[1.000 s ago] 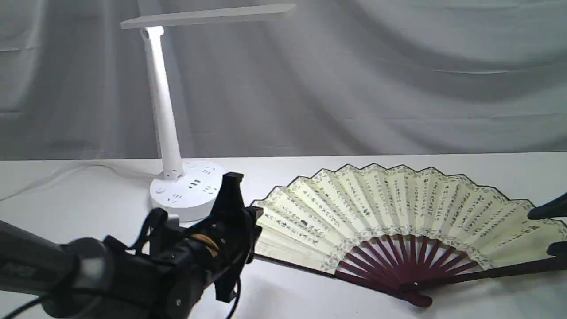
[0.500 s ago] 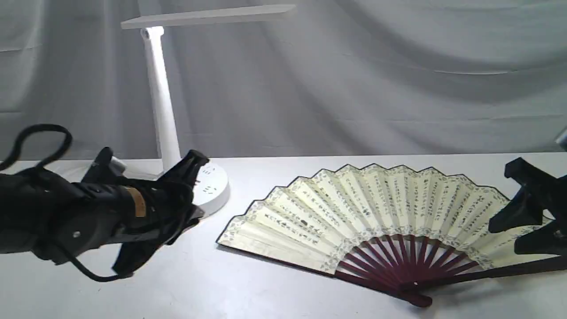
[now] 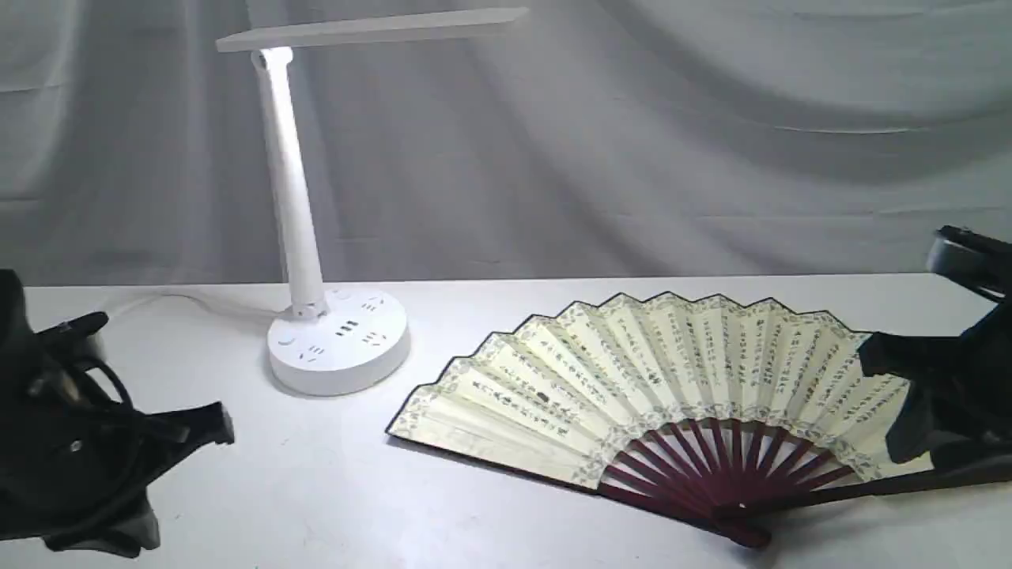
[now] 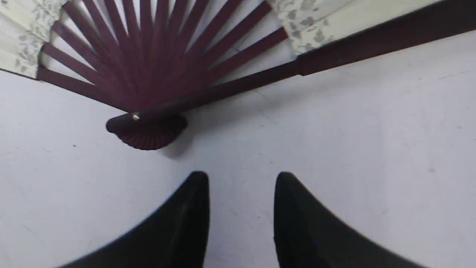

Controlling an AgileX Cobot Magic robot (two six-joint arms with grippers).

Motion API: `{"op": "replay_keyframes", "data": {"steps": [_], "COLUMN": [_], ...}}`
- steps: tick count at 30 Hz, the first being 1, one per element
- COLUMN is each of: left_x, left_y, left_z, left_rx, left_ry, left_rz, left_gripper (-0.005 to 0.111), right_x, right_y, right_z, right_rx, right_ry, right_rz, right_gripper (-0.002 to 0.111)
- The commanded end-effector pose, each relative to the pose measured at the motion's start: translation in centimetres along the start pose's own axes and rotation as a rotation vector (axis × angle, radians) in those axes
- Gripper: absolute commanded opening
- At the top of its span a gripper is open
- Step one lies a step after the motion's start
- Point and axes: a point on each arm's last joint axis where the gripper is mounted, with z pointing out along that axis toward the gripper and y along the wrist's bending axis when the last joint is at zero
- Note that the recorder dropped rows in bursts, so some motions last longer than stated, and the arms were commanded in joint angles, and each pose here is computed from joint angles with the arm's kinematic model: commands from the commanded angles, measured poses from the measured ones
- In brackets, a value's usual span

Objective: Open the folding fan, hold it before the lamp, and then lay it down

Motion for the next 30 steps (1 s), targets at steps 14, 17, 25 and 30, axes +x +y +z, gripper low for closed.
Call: {"op": "replay_keyframes", "data": {"steps": [14, 17, 25, 30], "left_x": [-1.0, -0.6, 0.1, 0.5], "left_y": [3.5, 3.6, 2.8, 2.6], "left_z": [-3.5, -4.1, -4.7, -4.7], "left_rx": [-0.141, -0.136, -0.029, -0.002], "left_ry": [-0.062, -0.045, -0.025, 0.016], "left_rz": [0.452, 0.485, 0.528, 0.502], "left_gripper": [0.006, 0.006, 0.006, 0.006], "right_x": [1.7, 1.9, 2.5, 3.1], "right_y": [-0.2, -0.3, -0.1, 0.2], "right_z": [-4.4, -5.0, -7.3, -8.7], "right_rx": [0.151, 0.169, 0.221, 0.223], "right_ry": [0.010, 0.001, -0.060, -0.108], "right_rz": [-0.170, -0.169, -0.204, -0.212], "right_gripper": [0.013, 0.001, 0.000, 0.000]}}
